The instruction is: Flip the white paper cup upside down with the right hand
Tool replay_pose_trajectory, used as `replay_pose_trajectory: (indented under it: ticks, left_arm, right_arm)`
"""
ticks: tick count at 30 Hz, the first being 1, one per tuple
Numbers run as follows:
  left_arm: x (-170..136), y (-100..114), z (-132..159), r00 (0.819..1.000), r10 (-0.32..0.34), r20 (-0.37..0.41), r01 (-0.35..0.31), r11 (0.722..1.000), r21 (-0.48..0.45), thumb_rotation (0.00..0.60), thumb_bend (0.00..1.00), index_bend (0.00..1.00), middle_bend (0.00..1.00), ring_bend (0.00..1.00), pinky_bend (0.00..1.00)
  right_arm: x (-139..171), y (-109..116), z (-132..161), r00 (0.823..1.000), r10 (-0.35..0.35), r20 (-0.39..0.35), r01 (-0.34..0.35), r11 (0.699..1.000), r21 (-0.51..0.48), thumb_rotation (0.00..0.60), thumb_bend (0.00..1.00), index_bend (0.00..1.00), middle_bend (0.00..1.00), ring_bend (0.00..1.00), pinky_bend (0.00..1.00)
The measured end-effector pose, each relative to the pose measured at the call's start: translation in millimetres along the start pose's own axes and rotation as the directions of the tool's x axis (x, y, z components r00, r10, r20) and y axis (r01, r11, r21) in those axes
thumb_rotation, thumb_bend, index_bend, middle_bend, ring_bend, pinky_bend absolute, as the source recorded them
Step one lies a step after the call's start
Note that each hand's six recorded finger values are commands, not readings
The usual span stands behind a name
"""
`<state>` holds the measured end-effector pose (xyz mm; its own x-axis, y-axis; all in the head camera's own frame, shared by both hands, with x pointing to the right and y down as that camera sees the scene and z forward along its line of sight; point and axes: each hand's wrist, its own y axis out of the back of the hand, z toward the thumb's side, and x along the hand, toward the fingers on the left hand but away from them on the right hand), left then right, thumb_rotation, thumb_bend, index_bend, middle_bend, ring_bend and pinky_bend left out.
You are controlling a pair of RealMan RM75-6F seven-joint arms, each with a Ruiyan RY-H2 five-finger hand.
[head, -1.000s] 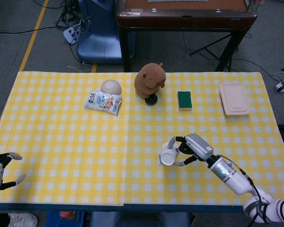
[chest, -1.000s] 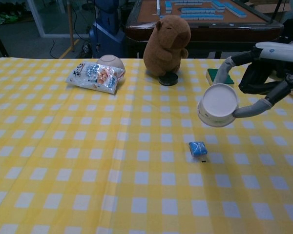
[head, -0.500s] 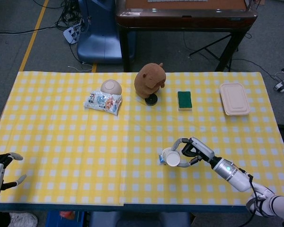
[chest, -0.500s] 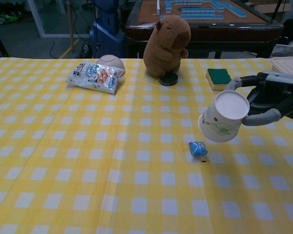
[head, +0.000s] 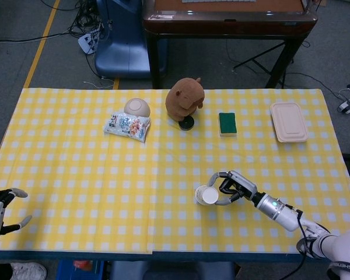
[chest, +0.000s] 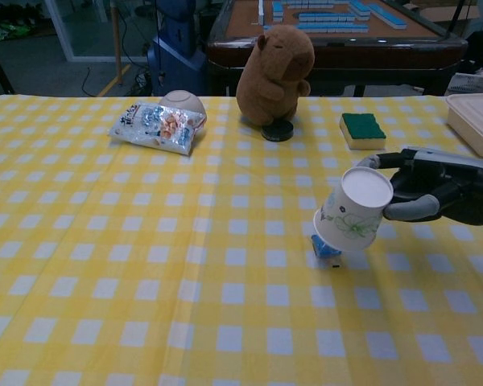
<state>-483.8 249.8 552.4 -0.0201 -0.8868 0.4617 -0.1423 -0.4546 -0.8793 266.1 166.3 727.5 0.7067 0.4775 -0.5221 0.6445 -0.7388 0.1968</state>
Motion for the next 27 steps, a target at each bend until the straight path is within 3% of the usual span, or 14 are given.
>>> replay_pose_trajectory:
  ticks: [27]
  left_arm:
    - [-1,3,-1,1.0,0.007,-0.001,-0.007,1.0,-0.006,0.6,0.17,0.46,0.36,0.32,0.44]
  right_arm:
    - [-18,-6,-9,0.998,0.022,0.064,-0.026,0.998,0.061,0.6,0.0,0.42,1.0,1.0,1.0]
